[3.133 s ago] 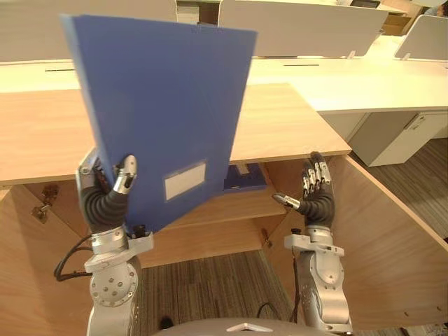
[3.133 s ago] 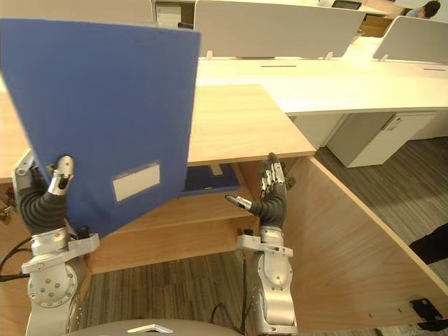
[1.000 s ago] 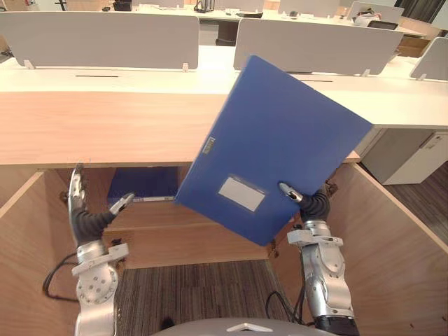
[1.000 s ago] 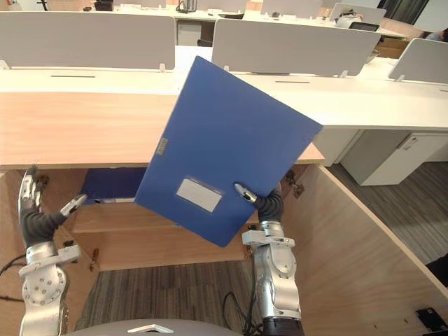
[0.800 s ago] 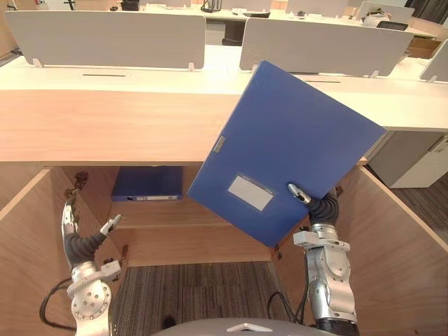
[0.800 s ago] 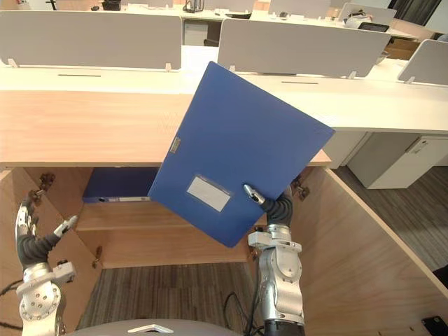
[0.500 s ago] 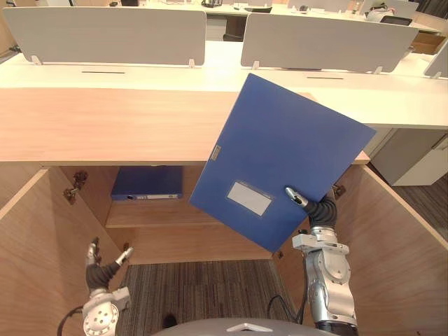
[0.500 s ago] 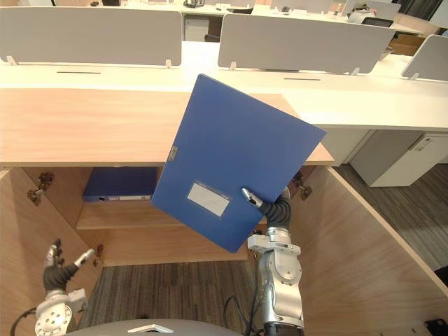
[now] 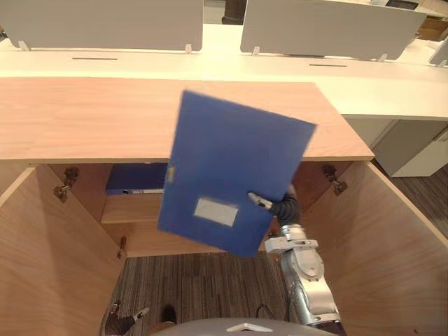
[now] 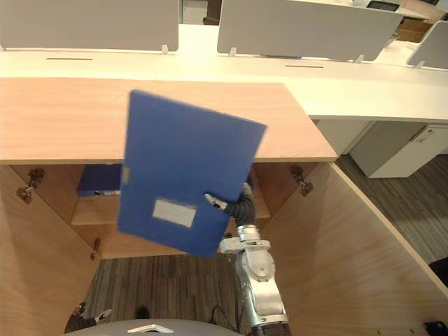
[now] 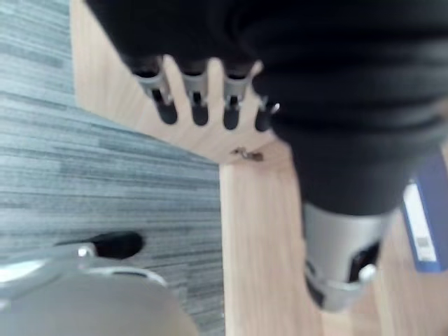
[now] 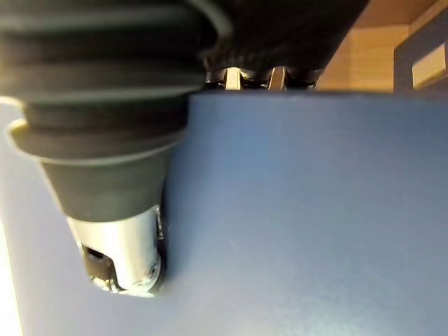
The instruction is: Walk over to the cabinet, pick up the folder, carry it to the office cabinet, place the folder inside the office cabinet, then close the office cabinet door
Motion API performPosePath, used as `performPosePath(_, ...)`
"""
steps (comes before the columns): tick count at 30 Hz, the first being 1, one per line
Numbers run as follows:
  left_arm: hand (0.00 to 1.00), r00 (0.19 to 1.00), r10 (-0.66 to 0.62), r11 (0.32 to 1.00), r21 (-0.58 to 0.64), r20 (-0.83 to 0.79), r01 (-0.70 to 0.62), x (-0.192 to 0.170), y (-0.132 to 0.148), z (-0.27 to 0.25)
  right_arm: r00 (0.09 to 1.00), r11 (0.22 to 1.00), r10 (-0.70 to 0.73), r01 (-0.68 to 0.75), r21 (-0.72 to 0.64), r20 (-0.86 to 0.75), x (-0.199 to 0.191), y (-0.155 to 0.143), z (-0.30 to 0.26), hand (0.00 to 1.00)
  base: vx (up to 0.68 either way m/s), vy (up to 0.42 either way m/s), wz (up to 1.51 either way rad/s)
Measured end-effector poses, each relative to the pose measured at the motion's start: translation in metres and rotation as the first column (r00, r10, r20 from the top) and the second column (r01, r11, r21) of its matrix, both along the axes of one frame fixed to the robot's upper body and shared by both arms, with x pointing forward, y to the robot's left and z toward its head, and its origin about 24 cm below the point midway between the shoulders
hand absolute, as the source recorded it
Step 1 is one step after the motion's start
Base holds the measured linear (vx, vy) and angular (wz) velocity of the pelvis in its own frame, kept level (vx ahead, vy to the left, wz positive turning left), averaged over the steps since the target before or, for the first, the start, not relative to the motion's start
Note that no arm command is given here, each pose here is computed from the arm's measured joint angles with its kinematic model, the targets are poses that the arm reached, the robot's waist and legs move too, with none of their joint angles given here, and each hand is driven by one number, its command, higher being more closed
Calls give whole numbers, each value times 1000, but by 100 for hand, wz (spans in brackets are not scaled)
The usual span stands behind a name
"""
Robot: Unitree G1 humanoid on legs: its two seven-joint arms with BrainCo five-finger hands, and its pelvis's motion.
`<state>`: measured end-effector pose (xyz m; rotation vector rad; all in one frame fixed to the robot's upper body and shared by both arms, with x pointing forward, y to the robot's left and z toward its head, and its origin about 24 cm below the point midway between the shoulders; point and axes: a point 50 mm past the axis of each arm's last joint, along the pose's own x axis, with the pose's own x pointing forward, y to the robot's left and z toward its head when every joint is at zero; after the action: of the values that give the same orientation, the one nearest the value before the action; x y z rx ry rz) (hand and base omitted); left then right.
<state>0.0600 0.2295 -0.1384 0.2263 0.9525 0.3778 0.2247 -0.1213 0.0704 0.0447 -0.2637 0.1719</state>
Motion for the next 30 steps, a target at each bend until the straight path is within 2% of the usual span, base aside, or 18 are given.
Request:
performPosePath(3, 0, 996, -33, 999, 28, 81, 30, 34, 2, 7, 990, 994, 86, -76, -83, 115, 14, 20, 23, 100, -126, -18, -1)
performPosePath(7, 0, 973, -94, 995, 47, 211, 86, 82, -9, 22, 945, 966, 204, -153, -206, 255, 25, 47, 51, 100, -228, 38, -5)
performPosePath(11, 0, 950, -102, 994, 70, 296, 85, 100, -11, 36, 918, 942, 281, -207, -265, 279, 22, 63, 55, 100, -181, 18, -3)
performPosePath(15, 0, 906, -125, 992, 81, 405, 101, 120, -18, 55, 900, 936, 286, -190, -296, 328, 23, 61, 66, 100, -117, -9, 6)
performPosePath(20, 0, 856, -142, 989, 108, 498, 102, 136, -18, 75, 853, 948, 277, -169, -268, 442, 18, 57, 95, 100, -97, -13, 3)
performPosePath(24, 0, 811, -160, 986, 126, 563, 107, 151, -18, 92, 873, 973, 219, -164, -161, 436, 28, 41, 102, 100, -86, -49, 7)
performPosePath(30, 0, 806, -171, 985, 127, 566, 119, 153, -14, 94, 923, 989, 151, -144, -47, 354, 50, 13, 98, 100, -39, -64, 0)
